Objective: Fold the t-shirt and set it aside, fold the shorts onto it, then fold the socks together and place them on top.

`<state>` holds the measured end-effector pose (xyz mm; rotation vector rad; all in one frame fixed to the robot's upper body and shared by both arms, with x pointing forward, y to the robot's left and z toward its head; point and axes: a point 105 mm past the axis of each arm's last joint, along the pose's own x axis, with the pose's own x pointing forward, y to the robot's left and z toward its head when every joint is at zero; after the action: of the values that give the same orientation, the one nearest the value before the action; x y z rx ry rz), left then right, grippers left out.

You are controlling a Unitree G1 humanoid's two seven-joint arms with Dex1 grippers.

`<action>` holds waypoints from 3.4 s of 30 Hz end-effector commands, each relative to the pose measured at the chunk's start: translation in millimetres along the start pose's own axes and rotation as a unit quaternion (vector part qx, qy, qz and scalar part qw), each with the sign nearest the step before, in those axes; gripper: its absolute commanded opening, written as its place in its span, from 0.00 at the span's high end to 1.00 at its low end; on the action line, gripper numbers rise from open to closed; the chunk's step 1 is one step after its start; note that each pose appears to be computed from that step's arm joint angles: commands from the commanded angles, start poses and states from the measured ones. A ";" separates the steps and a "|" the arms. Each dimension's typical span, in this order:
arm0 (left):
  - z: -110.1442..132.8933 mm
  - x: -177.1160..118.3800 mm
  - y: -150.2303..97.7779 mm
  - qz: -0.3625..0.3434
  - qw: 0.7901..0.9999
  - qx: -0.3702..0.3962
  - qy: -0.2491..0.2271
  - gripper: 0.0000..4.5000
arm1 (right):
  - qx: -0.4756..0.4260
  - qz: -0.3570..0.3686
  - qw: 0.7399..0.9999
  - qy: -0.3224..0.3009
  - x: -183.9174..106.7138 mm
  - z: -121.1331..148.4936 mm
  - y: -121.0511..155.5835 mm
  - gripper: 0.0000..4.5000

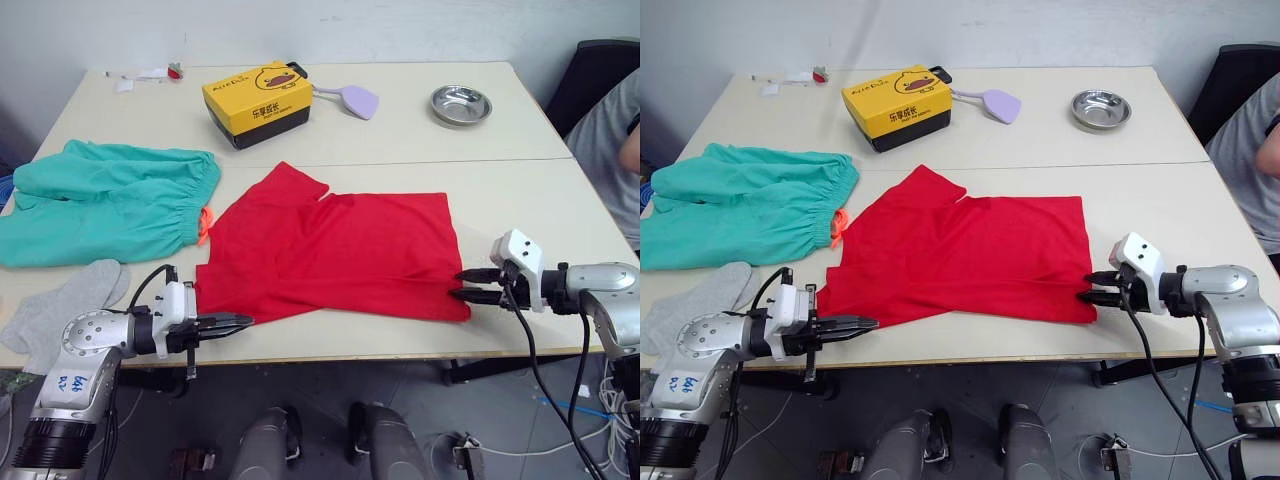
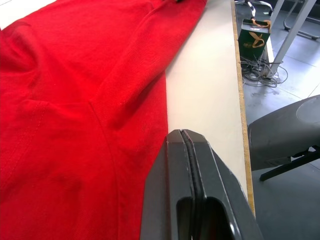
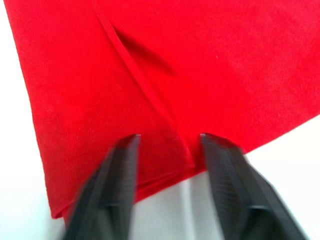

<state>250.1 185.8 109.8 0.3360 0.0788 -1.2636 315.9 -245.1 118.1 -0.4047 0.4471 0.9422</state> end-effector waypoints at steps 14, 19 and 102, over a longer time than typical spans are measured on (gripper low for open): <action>-22.4 -8.8 -8.0 -0.017 0.998 0.001 0.056 1.00 | -0.074 -0.024 0.997 -0.011 -15.1 28.2 -22.5 0.99; -28.1 -11.4 -9.0 -0.017 0.998 -0.001 0.067 1.00 | -0.087 -0.019 0.996 -0.005 -10.7 30.7 -26.6 0.99; 1.4 32.3 15.9 0.140 0.987 -0.061 -0.045 1.00 | -0.116 -0.004 0.971 -0.210 71.2 66.7 67.8 0.99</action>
<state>270.5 168.9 108.6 0.1468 0.0439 -1.0009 305.6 -135.2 130.6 -0.3293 -0.0253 1.0769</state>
